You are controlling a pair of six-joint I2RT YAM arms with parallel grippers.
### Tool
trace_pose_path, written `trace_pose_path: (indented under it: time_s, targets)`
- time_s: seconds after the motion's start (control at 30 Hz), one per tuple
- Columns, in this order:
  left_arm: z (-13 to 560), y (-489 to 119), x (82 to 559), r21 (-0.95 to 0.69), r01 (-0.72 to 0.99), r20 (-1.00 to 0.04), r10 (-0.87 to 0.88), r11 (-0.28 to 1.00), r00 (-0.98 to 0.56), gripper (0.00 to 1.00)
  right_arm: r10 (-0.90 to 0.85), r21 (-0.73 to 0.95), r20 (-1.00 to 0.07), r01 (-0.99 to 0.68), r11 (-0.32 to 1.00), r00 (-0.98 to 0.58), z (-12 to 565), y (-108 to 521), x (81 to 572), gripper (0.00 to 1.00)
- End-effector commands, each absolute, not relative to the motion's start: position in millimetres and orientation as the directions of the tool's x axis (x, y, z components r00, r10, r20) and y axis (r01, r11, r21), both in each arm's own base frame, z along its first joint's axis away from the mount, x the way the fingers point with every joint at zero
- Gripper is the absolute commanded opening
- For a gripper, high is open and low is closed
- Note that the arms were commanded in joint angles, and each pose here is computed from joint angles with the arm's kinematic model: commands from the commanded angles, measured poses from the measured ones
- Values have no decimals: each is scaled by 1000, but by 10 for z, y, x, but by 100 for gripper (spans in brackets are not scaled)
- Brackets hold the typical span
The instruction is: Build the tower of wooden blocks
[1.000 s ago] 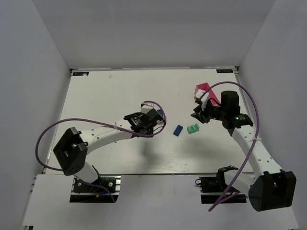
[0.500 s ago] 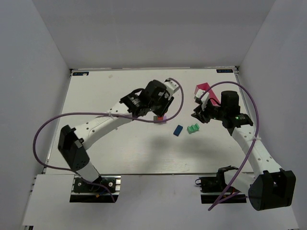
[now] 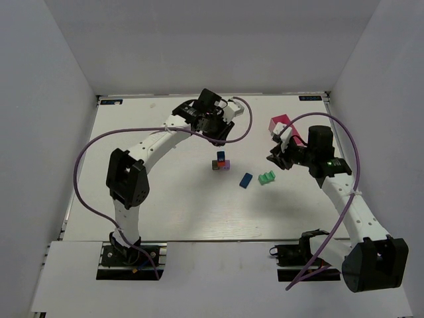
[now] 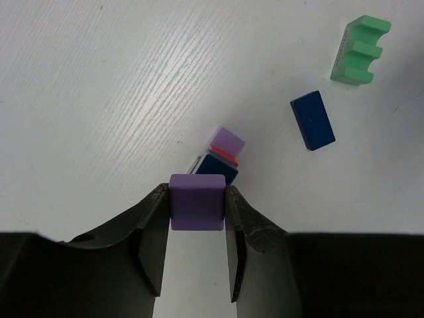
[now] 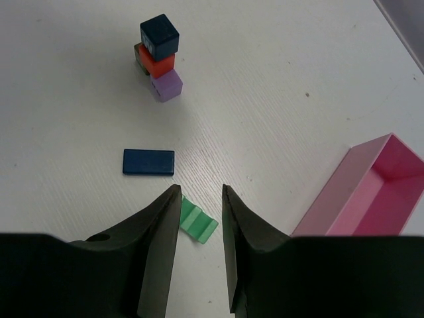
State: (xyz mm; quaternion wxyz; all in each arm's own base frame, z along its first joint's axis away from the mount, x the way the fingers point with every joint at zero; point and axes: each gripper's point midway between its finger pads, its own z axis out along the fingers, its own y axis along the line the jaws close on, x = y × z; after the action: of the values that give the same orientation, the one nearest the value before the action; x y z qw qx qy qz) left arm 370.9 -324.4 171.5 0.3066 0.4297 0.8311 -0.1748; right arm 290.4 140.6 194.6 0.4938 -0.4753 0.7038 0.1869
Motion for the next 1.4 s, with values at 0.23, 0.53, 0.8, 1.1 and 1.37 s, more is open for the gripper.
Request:
trace_pose_path:
  time_s: [0.23, 0.53, 0.8, 1.1, 1.37]
  targets:
    - [1808, -3303, 3651, -61, 934, -667, 682, 351, -300, 5, -471, -205, -880, -851, 484, -56, 1901, 1353, 2887, 37]
    - [1764, -3293, 3623, 6, 953, -640, 733, 303, -229, 5, -457, -189, -887, -858, 477, -59, 1862, 1335, 2864, 37]
    - [1689, -3281, 3626, 11, 961, -622, 755, 277, -210, 6, -443, -192, -895, -855, 481, -48, 1903, 1302, 2813, 37]
    - [1546, -3306, 3566, -9, 969, -600, 774, 248, -203, 9, -429, -196, -903, -855, 481, -34, 1950, 1265, 2767, 38]
    - [1452, -3347, 3542, 1, 972, -578, 793, 234, -190, 10, -419, -180, -907, -857, 483, -45, 1932, 1239, 2757, 38]
